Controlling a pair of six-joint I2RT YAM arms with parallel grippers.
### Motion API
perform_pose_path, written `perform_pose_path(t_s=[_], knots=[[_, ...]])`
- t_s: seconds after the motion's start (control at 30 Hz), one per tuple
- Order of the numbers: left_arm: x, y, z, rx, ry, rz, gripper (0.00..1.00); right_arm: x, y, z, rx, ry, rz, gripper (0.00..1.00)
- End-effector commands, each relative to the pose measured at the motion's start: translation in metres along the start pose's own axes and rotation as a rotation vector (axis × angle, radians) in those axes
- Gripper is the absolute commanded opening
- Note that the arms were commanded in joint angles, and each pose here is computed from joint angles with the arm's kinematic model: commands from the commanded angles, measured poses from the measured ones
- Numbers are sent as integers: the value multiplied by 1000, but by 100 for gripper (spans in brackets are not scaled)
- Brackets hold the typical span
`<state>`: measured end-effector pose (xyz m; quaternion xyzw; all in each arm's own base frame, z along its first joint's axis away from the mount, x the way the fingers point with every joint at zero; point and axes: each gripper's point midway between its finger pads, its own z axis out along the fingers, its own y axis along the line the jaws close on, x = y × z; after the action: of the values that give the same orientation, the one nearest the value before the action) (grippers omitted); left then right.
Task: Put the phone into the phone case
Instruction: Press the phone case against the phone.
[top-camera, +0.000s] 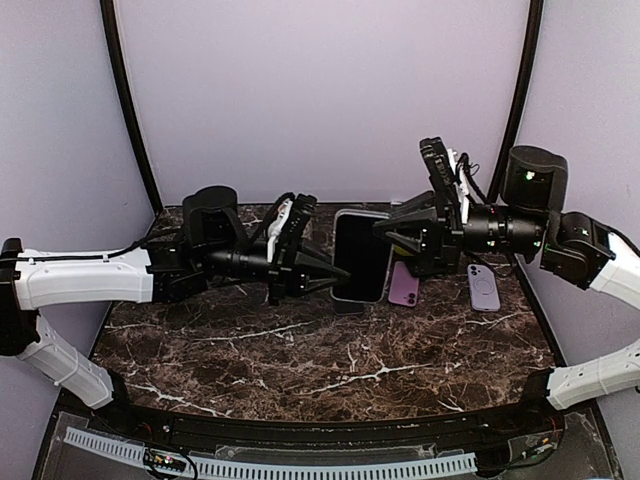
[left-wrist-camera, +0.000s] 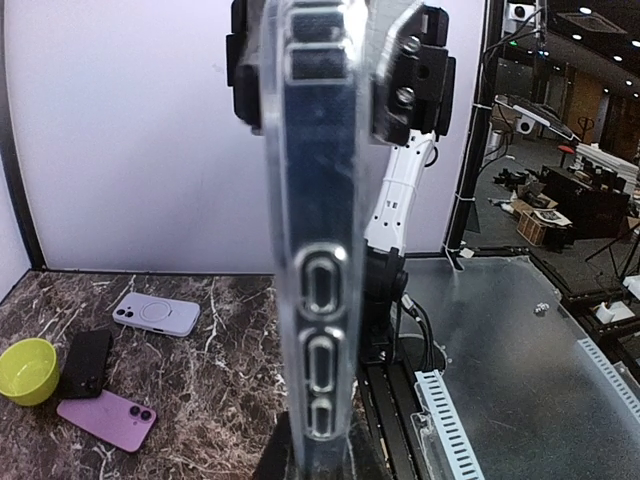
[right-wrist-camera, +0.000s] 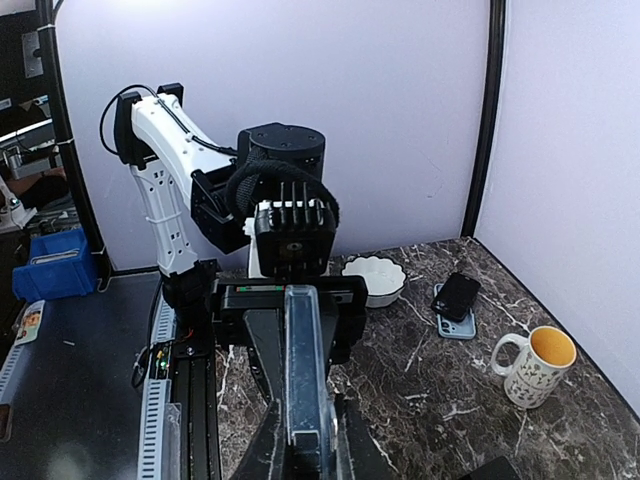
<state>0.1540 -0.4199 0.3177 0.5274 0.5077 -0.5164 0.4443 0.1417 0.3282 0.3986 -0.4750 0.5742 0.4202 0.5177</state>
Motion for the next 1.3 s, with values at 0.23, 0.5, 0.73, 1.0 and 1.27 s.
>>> perform_pose_path(t_s=[0.23, 0.5, 0.73, 1.0, 1.27], knots=[[-47, 3, -22, 19, -205, -59, 0, 34, -19, 4, 62, -15, 86, 53], [-48, 2, -21, 33, -209, -62, 0, 45, -16, 14, 10, -12, 131, 10], [-39, 4, -21, 20, -180, -91, 0, 41, -21, 14, 15, -32, 155, 0], [-19, 35, -29, -186, -103, -137, 56, 53, -48, 12, 124, 12, 275, 0], [34, 105, -69, -665, 125, -154, 83, 130, -83, 12, 242, 283, 613, 0]])
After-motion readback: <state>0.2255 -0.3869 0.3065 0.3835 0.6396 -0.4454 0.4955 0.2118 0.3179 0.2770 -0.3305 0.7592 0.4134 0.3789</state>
